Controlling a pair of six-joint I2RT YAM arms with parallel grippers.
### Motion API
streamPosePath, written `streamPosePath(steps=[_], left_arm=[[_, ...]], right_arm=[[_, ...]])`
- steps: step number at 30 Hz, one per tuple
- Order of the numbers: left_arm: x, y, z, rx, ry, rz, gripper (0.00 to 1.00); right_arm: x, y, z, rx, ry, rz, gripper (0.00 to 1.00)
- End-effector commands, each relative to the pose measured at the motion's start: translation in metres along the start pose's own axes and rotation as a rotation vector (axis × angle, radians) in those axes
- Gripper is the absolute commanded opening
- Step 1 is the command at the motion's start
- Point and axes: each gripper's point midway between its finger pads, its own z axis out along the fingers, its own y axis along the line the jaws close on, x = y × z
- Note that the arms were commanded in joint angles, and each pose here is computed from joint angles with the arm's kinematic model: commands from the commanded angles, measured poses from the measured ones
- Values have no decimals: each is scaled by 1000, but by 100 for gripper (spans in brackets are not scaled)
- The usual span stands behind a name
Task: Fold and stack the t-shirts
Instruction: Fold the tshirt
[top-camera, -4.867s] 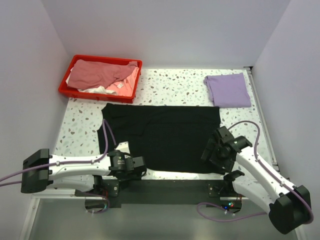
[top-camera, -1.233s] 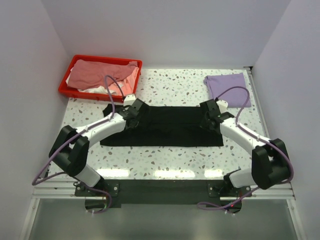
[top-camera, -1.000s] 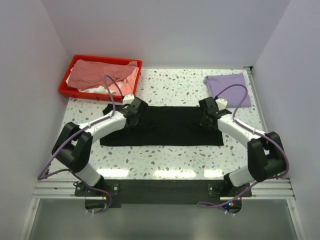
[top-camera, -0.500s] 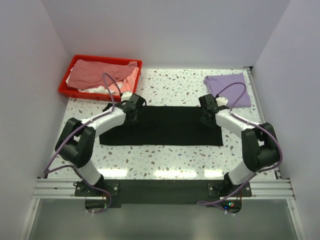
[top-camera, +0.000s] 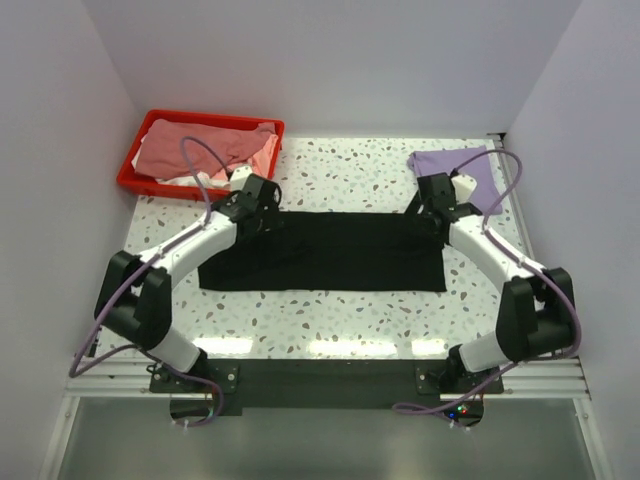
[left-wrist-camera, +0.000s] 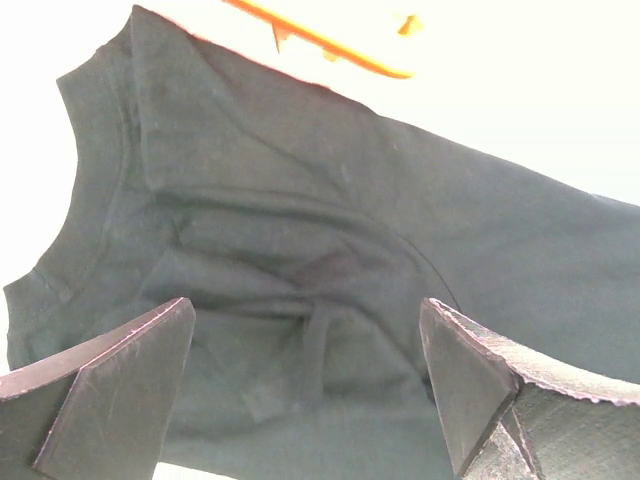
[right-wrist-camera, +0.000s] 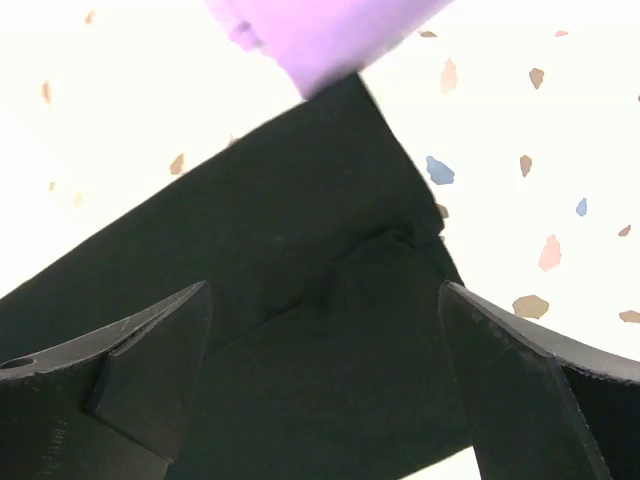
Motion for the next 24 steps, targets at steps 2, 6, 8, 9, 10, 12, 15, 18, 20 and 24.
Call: streamPosePath(steps=[2, 6, 8, 9, 10, 12, 15, 18, 20, 24], left_arm=[[10, -7, -22, 139, 18, -59, 100], [41, -11, -34, 279, 48, -74, 100], [52, -13, -36, 318, 60, -68, 100], [61, -7, -34, 306, 73, -74, 100], [64, -4, -33, 298, 79, -74, 100], [73, 4, -28, 265, 89, -80, 100], [78, 11, -24, 237, 92, -78, 100], [81, 11, -20, 232, 97, -74, 100], [87, 17, -16, 202, 108, -69, 100], [88, 29, -5, 147, 71, -77, 100]], right_arm=[[-4, 10, -24, -146, -12, -26, 99], [16, 6, -28, -192, 37, -79, 99], [25, 0, -26, -180, 59, -96, 99], [28, -3, -25, -176, 65, -105, 99], [30, -4, -25, -171, 70, -113, 99], [35, -8, -25, -167, 82, -129, 99], [34, -7, -27, -183, 79, -137, 99], [36, -9, -28, -186, 78, -147, 99], [37, -8, -28, -197, 77, -150, 99], [51, 13, -31, -339, 122, -191, 99]])
